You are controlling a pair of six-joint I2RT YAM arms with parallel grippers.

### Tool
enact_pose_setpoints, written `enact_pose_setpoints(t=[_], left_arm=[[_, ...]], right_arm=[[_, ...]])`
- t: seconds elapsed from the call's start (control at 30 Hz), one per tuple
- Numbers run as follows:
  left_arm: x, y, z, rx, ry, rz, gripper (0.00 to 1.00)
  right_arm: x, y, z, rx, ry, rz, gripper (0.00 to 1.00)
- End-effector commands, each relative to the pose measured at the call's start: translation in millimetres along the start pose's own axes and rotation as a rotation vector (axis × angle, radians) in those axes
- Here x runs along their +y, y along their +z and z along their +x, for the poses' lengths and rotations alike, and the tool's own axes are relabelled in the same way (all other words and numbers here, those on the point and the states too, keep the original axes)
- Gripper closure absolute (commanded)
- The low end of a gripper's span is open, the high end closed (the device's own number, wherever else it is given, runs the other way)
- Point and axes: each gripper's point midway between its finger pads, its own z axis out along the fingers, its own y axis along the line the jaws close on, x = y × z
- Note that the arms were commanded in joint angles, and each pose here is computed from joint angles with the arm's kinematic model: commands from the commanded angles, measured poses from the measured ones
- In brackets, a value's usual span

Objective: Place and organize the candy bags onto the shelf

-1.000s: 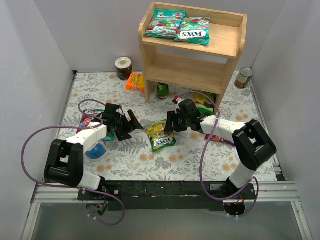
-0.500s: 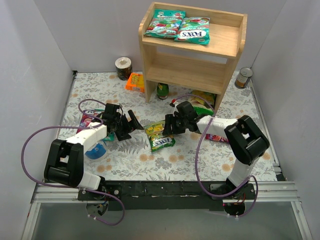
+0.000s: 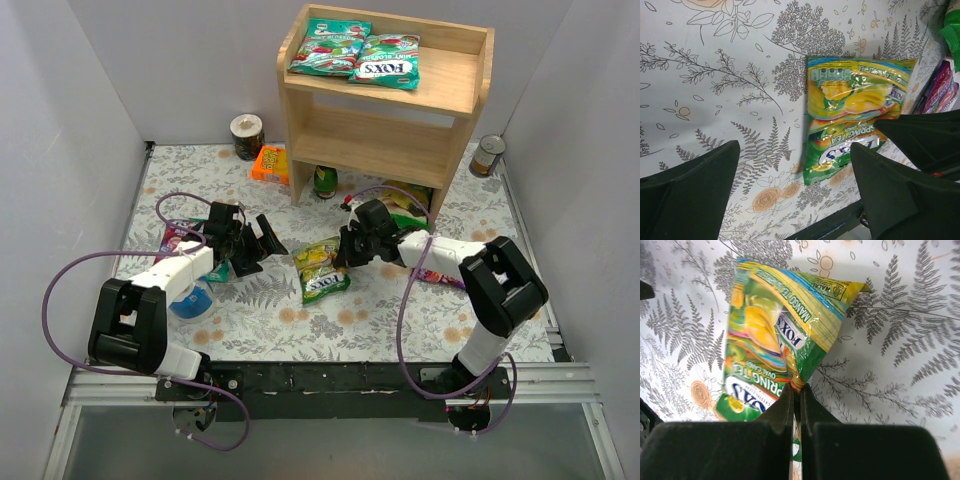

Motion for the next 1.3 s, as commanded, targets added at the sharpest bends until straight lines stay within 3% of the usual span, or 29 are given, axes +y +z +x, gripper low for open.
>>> enact_pose_setpoints(t=[0.0, 0.27, 0.57, 0.77, 0.97, 1.07, 1.27], left_arm=[[-11, -7, -10, -0.029, 0.031, 0.018, 0.07], [-10, -4, -11, -0.027, 0.037, 0.007, 0.07], [-7, -3, -12, -0.032, 0.047, -0.001, 0.06], [-6, -3, -9, -0.023, 0.05, 0.0, 0.06], [-8, -4, -11, -0.029, 0.056, 0.007, 0.06], [-9, -6, -10, -0.031, 0.057, 0.011, 0.06], [-7, -8, -7, -0.031, 0.054, 0.011, 0.06]], right_arm=[[29, -41, -56, -0.158, -0.097, -0.02, 0.99], [88, -131, -140, -0.406, -0.282, -0.077, 0.99], [145, -267, -224, -0.765, -0.414, -0.063, 0.99], [161, -368, -272, -1.046, -0.451, 0.052, 0.99], [147, -447, -306, -1.299, -0.432, 0.268, 0.99], [139, -480, -319, -1.379, -0.423, 0.349, 0.99], [109, -496, -341, -1.333, -0.445, 0.44, 0.99]])
